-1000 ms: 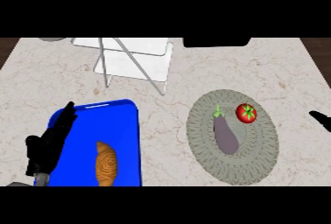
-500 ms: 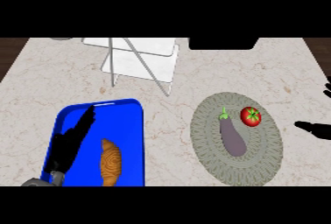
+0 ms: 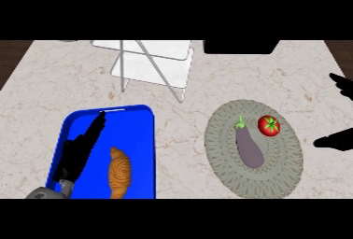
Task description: Pick the tomato from the placemat and place it in the tiered shelf
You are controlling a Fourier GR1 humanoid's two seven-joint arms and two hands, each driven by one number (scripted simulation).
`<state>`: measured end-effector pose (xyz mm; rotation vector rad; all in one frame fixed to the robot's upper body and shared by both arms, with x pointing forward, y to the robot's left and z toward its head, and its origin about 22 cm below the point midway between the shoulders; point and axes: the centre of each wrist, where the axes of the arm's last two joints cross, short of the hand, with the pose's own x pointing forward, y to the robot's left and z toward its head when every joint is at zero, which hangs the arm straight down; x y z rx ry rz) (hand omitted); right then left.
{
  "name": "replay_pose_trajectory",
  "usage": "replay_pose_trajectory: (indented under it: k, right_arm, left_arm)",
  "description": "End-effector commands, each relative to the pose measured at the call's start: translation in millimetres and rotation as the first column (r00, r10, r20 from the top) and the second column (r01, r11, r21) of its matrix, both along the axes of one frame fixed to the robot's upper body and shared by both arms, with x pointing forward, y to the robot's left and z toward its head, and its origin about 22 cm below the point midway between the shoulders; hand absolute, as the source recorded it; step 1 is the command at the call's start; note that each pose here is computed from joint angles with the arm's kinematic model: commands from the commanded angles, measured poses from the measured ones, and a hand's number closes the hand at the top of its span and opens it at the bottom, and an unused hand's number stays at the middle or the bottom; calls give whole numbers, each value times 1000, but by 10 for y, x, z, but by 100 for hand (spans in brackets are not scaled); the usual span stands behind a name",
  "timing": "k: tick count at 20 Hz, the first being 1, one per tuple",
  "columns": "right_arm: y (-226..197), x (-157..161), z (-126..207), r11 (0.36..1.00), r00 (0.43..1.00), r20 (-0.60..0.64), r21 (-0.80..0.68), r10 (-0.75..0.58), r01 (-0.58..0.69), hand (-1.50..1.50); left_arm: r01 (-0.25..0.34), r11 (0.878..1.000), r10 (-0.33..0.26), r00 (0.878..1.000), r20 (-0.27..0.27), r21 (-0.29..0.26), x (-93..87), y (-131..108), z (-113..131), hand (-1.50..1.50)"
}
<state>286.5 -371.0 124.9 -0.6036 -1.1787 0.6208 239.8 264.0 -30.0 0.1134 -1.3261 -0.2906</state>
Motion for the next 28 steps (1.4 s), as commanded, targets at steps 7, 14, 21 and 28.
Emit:
replay_pose_trajectory:
  k: [7, 14, 21, 28]
  right_arm:
    - [990, 190, 54, 872, 982, -129, -485, -141, 61, -150]
    - [1561, 408, -253, 902, 951, -293, -429, -99, -38, -150]
    - [1623, 457, -460, 882, 920, -338, -470, -199, 18, -150]
    - [1768, 469, -455, 826, 915, -318, -563, -250, 30, -150]
  left_arm:
    - [15, 1000, -16, 1000, -14, -27, -82, -2, -3, 0]
    - [0, 1000, 0, 1000, -4, -7, 22, 9, 130, 0]
    - [18, 1000, -18, 999, -29, -10, -191, 1, 132, 0]
    - [2, 1000, -2, 1000, -11, -12, -82, -64, -95, 0]
